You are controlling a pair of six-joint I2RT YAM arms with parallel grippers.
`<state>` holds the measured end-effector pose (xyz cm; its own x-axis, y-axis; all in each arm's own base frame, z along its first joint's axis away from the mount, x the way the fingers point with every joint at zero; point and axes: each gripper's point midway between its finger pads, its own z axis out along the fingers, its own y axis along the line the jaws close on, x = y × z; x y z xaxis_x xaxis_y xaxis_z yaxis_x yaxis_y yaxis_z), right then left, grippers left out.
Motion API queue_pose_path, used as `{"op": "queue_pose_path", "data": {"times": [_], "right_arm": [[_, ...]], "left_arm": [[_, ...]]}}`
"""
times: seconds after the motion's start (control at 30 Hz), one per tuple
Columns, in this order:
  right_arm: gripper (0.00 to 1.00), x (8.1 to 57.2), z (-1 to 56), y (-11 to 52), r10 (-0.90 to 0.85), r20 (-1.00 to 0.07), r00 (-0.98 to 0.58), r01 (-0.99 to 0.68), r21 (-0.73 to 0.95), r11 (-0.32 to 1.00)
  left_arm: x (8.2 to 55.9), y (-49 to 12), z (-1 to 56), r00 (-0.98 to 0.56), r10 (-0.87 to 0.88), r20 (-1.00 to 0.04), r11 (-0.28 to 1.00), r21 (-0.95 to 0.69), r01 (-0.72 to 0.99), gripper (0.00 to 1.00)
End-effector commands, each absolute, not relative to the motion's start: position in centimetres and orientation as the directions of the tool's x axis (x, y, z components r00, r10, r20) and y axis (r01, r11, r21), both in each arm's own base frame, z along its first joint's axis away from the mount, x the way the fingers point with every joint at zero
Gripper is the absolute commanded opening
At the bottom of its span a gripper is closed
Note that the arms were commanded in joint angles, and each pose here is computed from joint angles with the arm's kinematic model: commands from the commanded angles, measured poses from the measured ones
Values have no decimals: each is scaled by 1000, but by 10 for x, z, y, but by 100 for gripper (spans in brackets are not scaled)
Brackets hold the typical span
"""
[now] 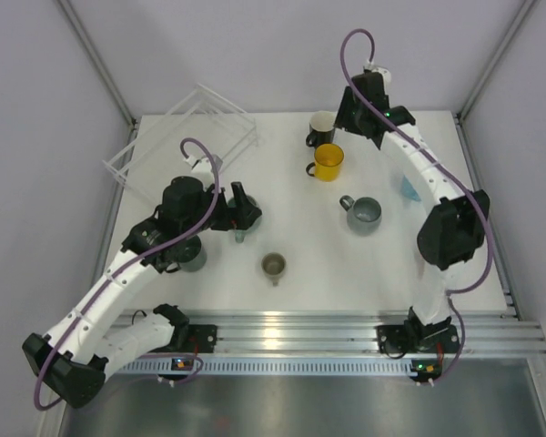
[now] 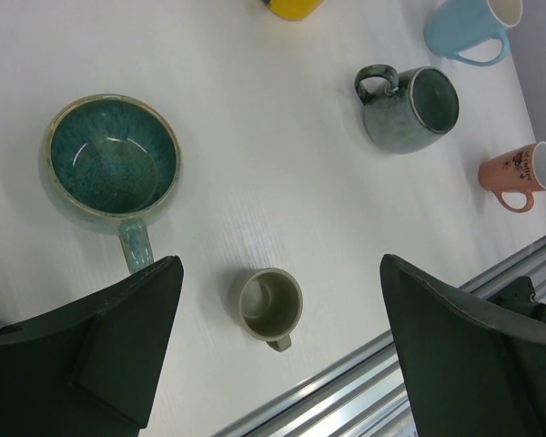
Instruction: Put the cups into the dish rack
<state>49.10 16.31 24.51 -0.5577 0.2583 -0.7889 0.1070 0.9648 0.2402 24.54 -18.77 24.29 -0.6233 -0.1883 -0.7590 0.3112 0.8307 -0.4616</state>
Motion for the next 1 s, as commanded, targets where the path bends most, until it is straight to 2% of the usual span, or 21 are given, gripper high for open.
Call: {"op": "queue_pose_path", "data": {"times": [0.0, 0.4, 0.97], "right_arm": [[53, 532, 273, 162, 340, -824, -453, 160, 300, 940], [47, 601, 237, 167, 398, -842, -364, 186, 353, 917], [45, 631, 168, 176, 378, -826, -419, 191, 327, 926]], "left_arm": [[247, -186, 255, -587, -201, -784, 827, -457, 328, 95], [243, -183, 265, -562, -224, -796, 820, -466, 333, 95], [243, -192, 257, -594, -230, -771, 796, -500, 340, 95]]}}
